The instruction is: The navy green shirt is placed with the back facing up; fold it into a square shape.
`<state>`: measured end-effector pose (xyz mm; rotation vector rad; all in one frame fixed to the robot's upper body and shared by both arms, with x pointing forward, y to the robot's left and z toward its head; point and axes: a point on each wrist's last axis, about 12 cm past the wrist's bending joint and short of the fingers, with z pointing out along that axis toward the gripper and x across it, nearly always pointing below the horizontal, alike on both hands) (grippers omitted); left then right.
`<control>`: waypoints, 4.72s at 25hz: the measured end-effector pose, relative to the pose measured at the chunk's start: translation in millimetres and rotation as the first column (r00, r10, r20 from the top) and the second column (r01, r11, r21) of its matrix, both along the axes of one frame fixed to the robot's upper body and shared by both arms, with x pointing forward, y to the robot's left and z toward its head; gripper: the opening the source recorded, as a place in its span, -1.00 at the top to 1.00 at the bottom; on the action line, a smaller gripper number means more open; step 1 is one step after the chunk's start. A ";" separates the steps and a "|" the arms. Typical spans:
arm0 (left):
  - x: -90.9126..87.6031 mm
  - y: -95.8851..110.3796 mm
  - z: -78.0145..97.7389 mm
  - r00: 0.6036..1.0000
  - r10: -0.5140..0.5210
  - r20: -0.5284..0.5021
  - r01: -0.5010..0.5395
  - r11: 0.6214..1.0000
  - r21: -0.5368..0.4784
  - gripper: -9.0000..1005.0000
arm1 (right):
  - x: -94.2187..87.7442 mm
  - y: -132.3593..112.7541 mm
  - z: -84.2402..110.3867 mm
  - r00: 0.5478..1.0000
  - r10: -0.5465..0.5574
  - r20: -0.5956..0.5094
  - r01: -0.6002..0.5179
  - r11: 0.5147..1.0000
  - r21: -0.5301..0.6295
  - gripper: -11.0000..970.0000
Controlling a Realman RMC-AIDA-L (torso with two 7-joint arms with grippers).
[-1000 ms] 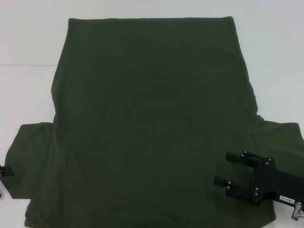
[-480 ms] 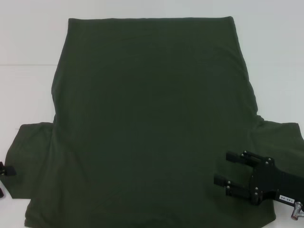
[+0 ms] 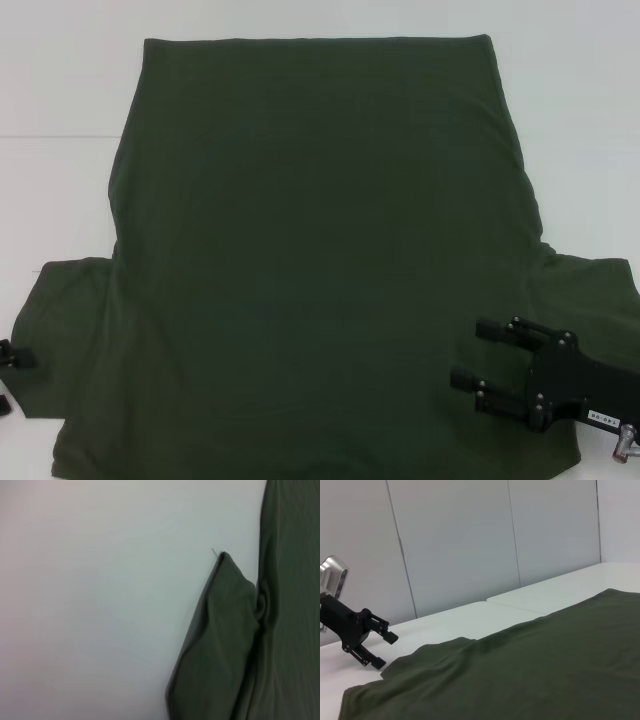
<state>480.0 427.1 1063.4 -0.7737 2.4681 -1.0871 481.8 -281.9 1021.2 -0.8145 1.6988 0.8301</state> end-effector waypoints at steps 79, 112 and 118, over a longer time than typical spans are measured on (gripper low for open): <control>51.2 -4.1 21.0 0.990 -0.088 0.108 0.065 0.977 0.201 0.94 | 3.7 2.8 2.7 1.000 -0.002 0.011 0.002 1.000 0.020 -0.60; 112.2 -135.7 70.2 0.876 -0.448 0.181 0.402 0.884 0.239 0.94 | 3.7 5.5 1.2 1.000 -0.007 0.006 0.007 1.000 0.026 -0.60; 113.4 -138.3 43.5 0.903 -0.403 0.146 0.367 0.903 0.225 0.94 | 4.1 5.6 2.4 1.000 -0.010 0.011 0.009 0.999 0.036 -0.60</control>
